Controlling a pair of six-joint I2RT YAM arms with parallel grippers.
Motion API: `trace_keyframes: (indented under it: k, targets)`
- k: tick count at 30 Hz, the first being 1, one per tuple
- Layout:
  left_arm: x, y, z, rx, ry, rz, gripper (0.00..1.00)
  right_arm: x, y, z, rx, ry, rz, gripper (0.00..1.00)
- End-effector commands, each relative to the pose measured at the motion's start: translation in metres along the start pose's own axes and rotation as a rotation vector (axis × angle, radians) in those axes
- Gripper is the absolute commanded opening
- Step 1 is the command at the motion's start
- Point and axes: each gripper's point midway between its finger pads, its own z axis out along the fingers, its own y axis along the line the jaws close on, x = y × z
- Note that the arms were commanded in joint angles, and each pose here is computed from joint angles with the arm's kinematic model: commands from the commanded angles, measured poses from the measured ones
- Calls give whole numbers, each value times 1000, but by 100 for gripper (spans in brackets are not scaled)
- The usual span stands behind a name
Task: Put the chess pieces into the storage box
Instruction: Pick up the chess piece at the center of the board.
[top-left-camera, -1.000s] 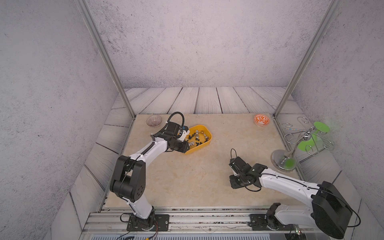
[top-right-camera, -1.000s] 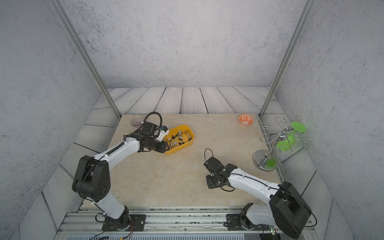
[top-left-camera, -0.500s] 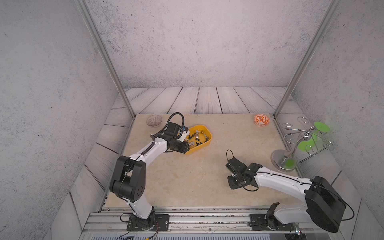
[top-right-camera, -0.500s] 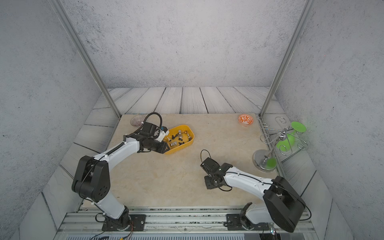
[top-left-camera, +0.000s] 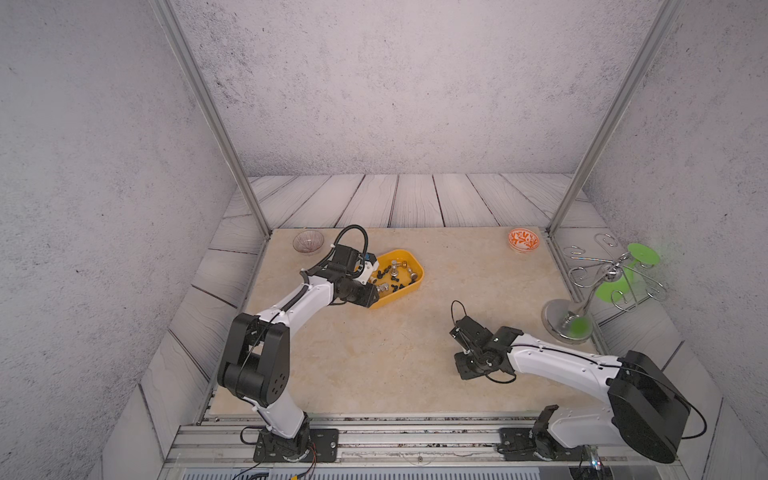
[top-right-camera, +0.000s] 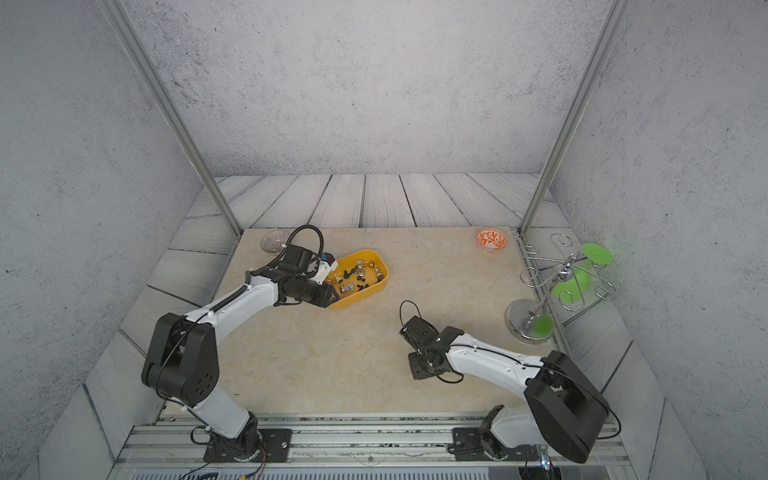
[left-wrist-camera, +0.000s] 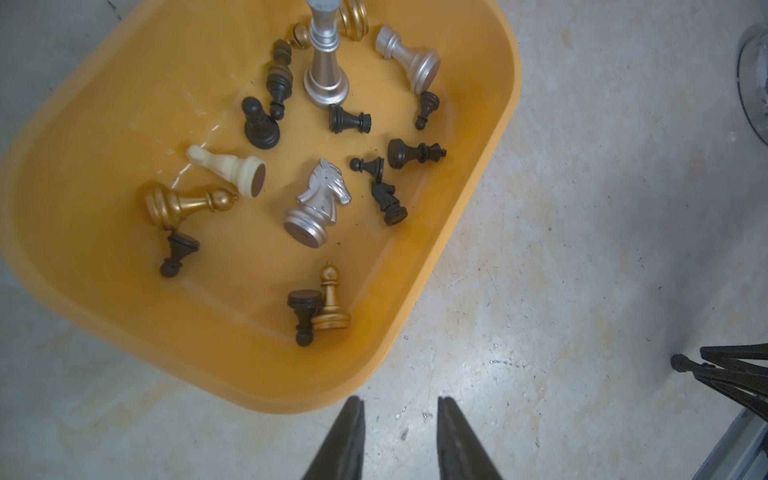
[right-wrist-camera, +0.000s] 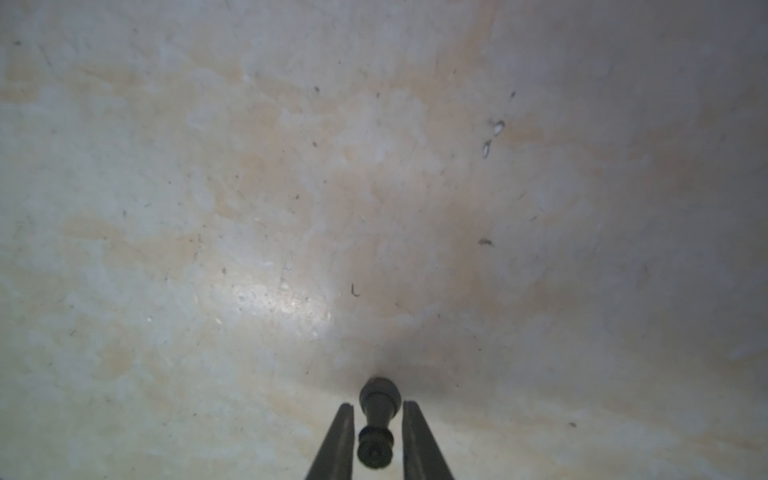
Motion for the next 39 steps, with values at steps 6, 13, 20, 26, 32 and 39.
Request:
trace_keyframes:
  k: [6,13,20,26,32,39]
  targets:
    - [-1,-6,-11,5,-21,15,33,10,-7,5,43,34,12,22]
    - [-3,-5,-11,1,-23,17,33,13,-9,6,50,44,15,19]
    - [-6,-5,-12,1,-32,20,33,11,-8,4,43,28,22,16]
    - [-8,-6,-14,-1,-36,22,33,0,2,-3,-2,-12,33,15]
    - [-10,-6,-17,0,-43,25,33,-22,10,-22,-24,-75,-7,14]
    - [-11,-6,-22,-17,-57,30,33,-68,24,-46,-32,-187,-89,15]
